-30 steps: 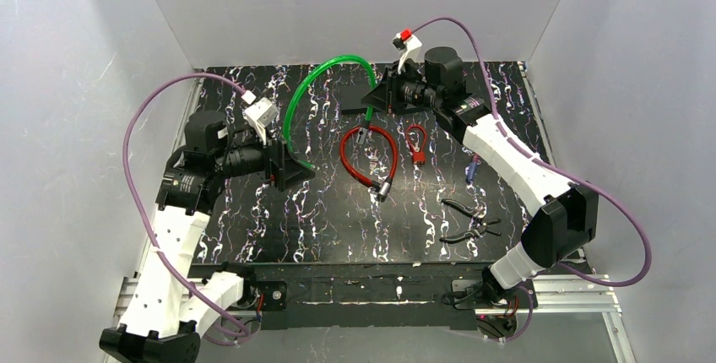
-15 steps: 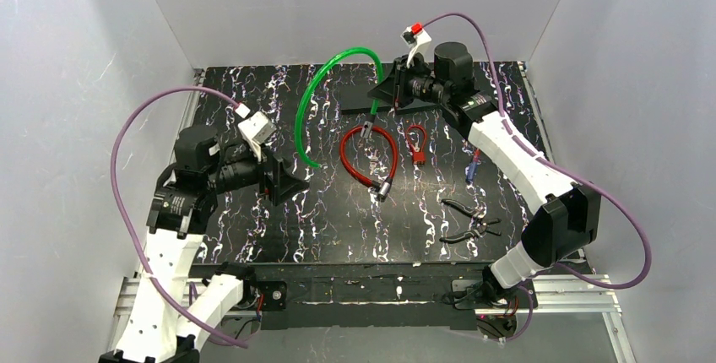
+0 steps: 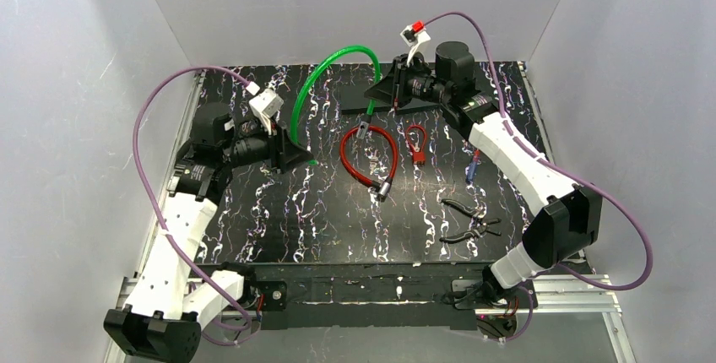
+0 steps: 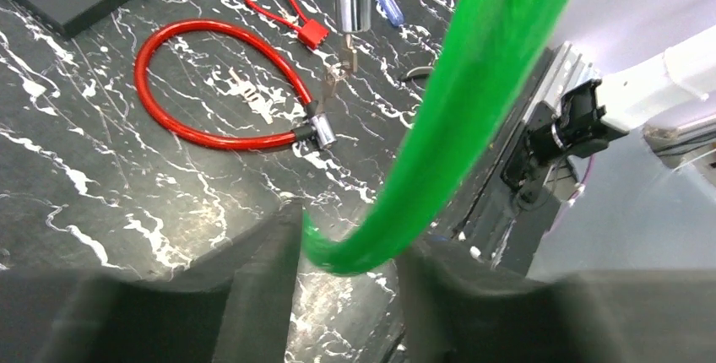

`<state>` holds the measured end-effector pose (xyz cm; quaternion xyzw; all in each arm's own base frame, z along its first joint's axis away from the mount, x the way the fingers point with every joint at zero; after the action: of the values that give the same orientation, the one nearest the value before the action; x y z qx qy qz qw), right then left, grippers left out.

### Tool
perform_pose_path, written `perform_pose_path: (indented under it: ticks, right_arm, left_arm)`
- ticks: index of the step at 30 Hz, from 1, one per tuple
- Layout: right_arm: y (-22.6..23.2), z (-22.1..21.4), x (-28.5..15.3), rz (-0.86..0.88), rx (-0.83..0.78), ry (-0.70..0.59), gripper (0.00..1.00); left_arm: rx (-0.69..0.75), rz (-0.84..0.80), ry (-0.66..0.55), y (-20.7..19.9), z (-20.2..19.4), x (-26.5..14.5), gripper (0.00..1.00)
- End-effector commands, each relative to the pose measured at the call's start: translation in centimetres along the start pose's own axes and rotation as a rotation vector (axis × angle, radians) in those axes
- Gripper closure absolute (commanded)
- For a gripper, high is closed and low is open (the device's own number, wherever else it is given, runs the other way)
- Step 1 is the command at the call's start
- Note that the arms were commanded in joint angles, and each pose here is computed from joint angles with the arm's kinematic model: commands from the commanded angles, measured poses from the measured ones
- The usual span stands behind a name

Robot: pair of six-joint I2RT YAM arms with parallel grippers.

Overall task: Lock with the key
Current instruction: Lock the lock.

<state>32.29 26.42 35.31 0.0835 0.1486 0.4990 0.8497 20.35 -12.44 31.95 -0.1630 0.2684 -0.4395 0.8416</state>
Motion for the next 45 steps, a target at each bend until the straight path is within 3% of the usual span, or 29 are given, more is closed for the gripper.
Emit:
perform_pose_path:
  ticks: [1, 2, 5, 14, 21, 26, 31, 39, 45]
  right_arm:
    - [2.5, 4.8, -2.0, 0.083, -0.042, -0.168, 0.99]
    - [2.5, 5.0, -2.1, 0.087, -0.038, -0.174, 0.99]
    - [2.1, 5.8, -2.4, 0.093, -0.010, -0.202, 0.99]
    - [-0.5, 7.6, -2.9, 0.122, 0.127, -0.287, 0.99]
    - [-1.3, 7.6, -3.1, 0.123, 0.165, -0.302, 0.99]
    - [-1.9, 6.6, -2.8, 0.116, 0.185, -0.286, 0.99]
    - [-3.0, 3.4, -1.7, 0.107, 0.254, -0.222, 0.99]
    - [-2.9, -1.1, -0.4, 0.022, 0.293, -0.159, 0.99]
    - [-2.3, -2.5, 0.5, -0.024, 0.307, -0.120, 0.99]
  left_arm:
    - [0.017, -0.030, 0.002, 0.8, -0.7, 0.9, 0.85]
    - [0.019, -0.031, 0.007, 1.0, -1.0, 1.0, 0.93]
    - [0.043, -0.029, 0.032, 1.9, -2.4, 1.4, 1.00]
    - [0.181, 0.170, 0.200, 6.6, -8.7, 2.9, 1.00]
    - [0.245, 0.266, 0.305, 7.9, -10.1, 3.2, 1.00]
    - [0.230, 0.159, 0.205, 4.4, -7.6, 2.7, 1.00]
    - [0.078, 0.024, 0.110, -0.5, -3.1, 1.8, 1.00]
    - [0.084, 0.076, -0.039, -3.5, 3.5, -0.1, 1.00]
    - [0.096, 0.075, -0.078, -4.4, 7.1, 0.6, 1.00]
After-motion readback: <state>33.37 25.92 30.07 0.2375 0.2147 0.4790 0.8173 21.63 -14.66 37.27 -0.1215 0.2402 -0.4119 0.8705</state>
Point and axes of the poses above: each gripper's point midway between its finger pads, its own x axis out along the fingers, its own y axis along the line the jaws close on, z = x × y, the point moved 6 cm from there along -x, back along the fingers, and after that the axes turned 11 degrees about -x, right-handed, at the moved point
